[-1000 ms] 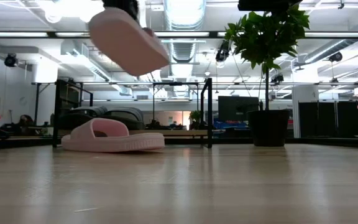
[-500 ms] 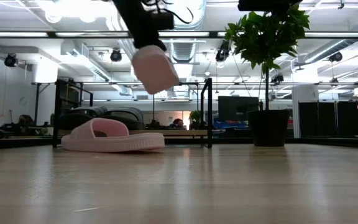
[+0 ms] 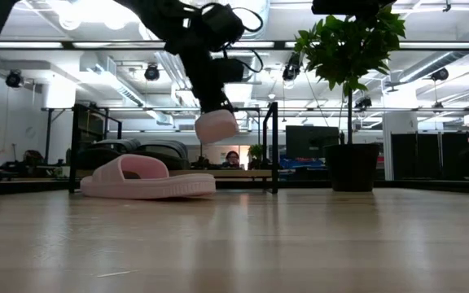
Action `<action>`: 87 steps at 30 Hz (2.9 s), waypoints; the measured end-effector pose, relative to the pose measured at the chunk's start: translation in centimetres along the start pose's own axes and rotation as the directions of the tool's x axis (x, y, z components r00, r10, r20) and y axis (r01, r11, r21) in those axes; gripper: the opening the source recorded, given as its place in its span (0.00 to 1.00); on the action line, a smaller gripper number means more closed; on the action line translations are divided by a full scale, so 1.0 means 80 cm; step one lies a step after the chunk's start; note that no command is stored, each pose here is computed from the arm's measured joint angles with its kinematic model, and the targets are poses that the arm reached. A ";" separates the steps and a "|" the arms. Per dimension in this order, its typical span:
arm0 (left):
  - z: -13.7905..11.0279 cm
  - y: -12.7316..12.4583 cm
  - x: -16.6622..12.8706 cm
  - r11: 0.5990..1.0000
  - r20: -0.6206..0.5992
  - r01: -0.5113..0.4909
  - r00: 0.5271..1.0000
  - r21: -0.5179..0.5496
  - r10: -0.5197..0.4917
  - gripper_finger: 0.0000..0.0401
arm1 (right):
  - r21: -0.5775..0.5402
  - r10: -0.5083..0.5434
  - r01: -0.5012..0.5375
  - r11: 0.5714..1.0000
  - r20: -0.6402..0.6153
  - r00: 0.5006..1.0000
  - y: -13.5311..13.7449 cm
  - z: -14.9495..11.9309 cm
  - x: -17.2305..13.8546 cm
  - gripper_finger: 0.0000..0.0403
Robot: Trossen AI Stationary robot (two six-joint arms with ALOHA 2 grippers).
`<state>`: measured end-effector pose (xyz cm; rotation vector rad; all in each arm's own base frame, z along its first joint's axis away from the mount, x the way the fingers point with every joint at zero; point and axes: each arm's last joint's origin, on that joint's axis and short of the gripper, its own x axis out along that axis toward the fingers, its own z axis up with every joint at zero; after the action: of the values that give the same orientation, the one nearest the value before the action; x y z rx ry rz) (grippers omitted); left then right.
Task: Pick and place slides into the shelf
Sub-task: Put the left pink slipper on the shelf, then put the pink slipper on the shelf
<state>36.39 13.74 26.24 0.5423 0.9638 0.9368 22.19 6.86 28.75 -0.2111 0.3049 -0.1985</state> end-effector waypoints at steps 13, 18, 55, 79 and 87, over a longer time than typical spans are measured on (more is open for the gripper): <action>-0.017 -0.004 0.049 1.000 -0.082 0.017 0.996 -0.016 -0.018 0.00 | 0.008 0.000 0.000 1.000 0.000 1.000 0.000 0.000 0.000 0.17; -0.025 -0.019 0.067 1.000 -0.132 -0.005 0.991 0.020 0.007 0.00 | 0.008 0.000 0.000 1.000 0.000 1.000 0.000 0.000 0.000 0.19; -0.033 -0.020 0.053 0.957 -0.121 0.262 0.961 0.127 -0.247 0.49 | 0.002 0.000 0.000 1.000 -0.008 1.000 0.000 -0.001 0.000 0.17; -0.051 0.069 -0.122 0.730 0.088 0.677 0.736 -0.096 -0.671 0.54 | -0.017 0.011 -0.011 1.000 -0.016 1.000 0.000 -0.002 0.000 0.19; -0.088 0.095 -0.194 0.674 0.322 0.723 0.680 -0.147 -0.659 0.54 | -0.144 0.108 -0.108 0.984 -0.008 0.994 0.008 -0.003 0.006 0.22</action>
<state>23.26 4.25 35.45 0.0205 0.7090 0.2692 22.64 7.33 28.26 -0.3369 0.3305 -0.0685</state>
